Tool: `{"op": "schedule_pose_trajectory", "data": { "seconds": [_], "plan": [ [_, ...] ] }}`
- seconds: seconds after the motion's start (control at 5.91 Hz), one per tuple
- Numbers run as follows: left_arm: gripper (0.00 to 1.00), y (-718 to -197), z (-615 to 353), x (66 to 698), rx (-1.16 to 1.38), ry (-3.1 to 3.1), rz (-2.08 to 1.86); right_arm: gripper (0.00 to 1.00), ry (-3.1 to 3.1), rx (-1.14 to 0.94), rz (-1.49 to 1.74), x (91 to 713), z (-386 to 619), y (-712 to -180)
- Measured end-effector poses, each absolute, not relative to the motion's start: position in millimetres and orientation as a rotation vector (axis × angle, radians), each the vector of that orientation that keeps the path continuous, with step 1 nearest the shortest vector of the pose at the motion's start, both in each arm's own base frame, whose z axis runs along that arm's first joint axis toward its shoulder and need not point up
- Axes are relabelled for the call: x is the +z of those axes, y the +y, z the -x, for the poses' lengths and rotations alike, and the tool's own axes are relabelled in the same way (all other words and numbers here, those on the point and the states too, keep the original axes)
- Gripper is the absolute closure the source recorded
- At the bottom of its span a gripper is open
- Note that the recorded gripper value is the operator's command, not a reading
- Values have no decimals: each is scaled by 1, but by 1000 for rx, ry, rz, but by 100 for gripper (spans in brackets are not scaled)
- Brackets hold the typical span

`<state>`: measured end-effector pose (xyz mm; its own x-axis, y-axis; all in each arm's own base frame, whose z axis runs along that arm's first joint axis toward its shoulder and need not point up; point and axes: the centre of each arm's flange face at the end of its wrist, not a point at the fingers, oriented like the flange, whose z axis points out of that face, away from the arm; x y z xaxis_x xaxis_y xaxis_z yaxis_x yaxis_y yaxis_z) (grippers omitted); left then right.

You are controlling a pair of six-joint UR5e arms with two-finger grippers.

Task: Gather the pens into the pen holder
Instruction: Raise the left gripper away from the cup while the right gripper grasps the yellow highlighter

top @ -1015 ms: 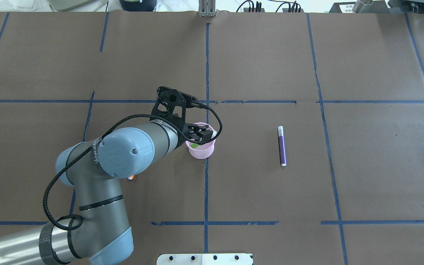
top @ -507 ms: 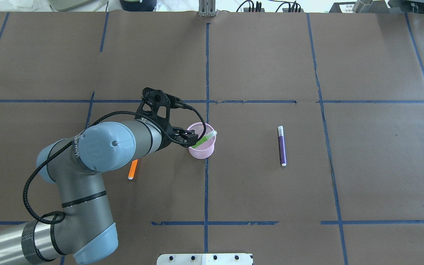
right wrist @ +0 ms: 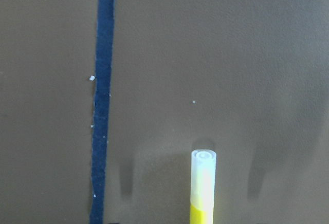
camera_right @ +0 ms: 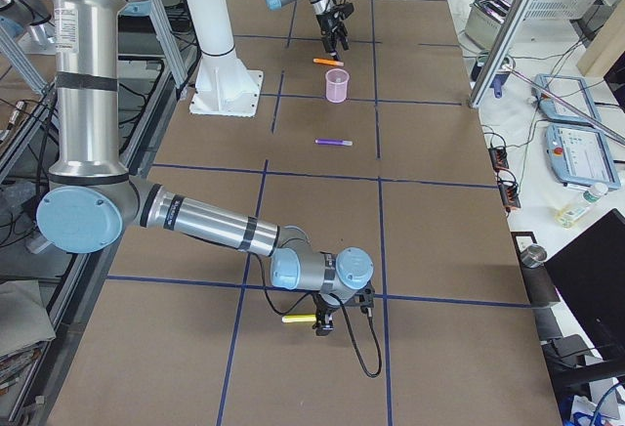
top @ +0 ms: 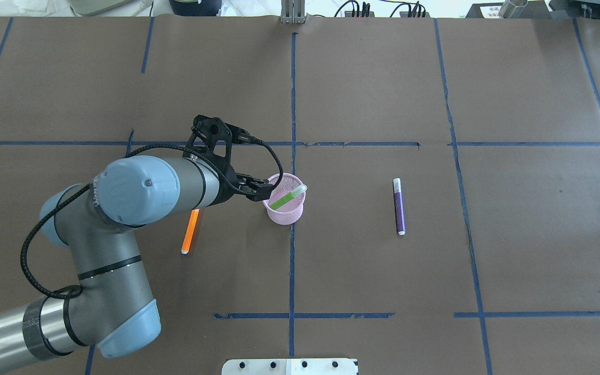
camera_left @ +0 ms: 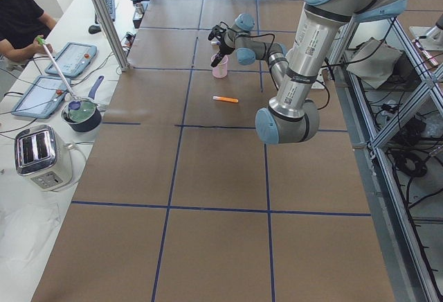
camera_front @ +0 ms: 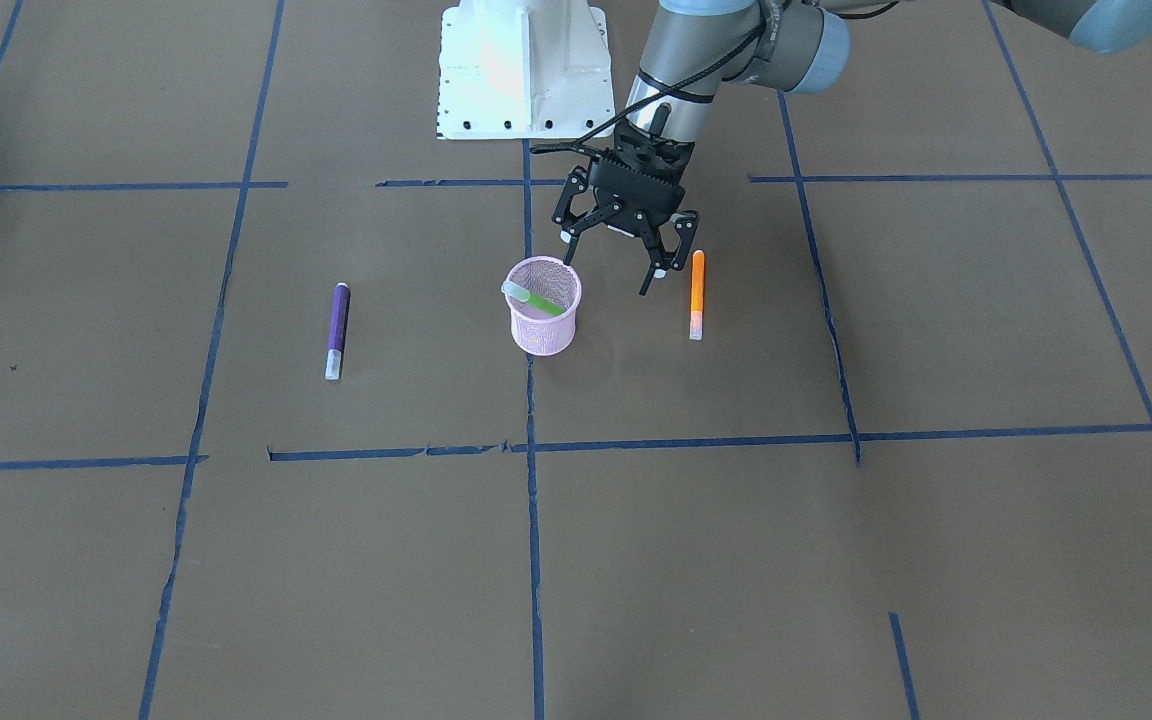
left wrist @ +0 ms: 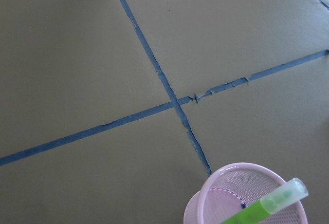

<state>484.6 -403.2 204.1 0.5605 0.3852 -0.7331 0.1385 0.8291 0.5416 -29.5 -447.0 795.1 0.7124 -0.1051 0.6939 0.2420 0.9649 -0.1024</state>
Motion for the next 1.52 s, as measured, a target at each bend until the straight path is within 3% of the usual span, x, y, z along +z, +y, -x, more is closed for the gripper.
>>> {"op": "schedule_pose_trajectory", "data": {
  "seconds": [0.68,0.85,1.18,1.35,1.52],
  "plan": [
    [9,-444,-437,248,204,923,-361,26,-754,-190,219,807,32,-442],
    [9,-444,-435,255,217,902,-350,40,-754,-191,226,811,32,-440],
    [9,-444,-434,257,225,894,-346,91,-754,-188,242,817,33,-437],
    [9,-443,-433,257,226,896,-347,100,-752,-189,248,819,34,-435],
    [9,-443,-432,255,226,899,-349,100,-751,-192,249,820,35,-435]
  ]
}}
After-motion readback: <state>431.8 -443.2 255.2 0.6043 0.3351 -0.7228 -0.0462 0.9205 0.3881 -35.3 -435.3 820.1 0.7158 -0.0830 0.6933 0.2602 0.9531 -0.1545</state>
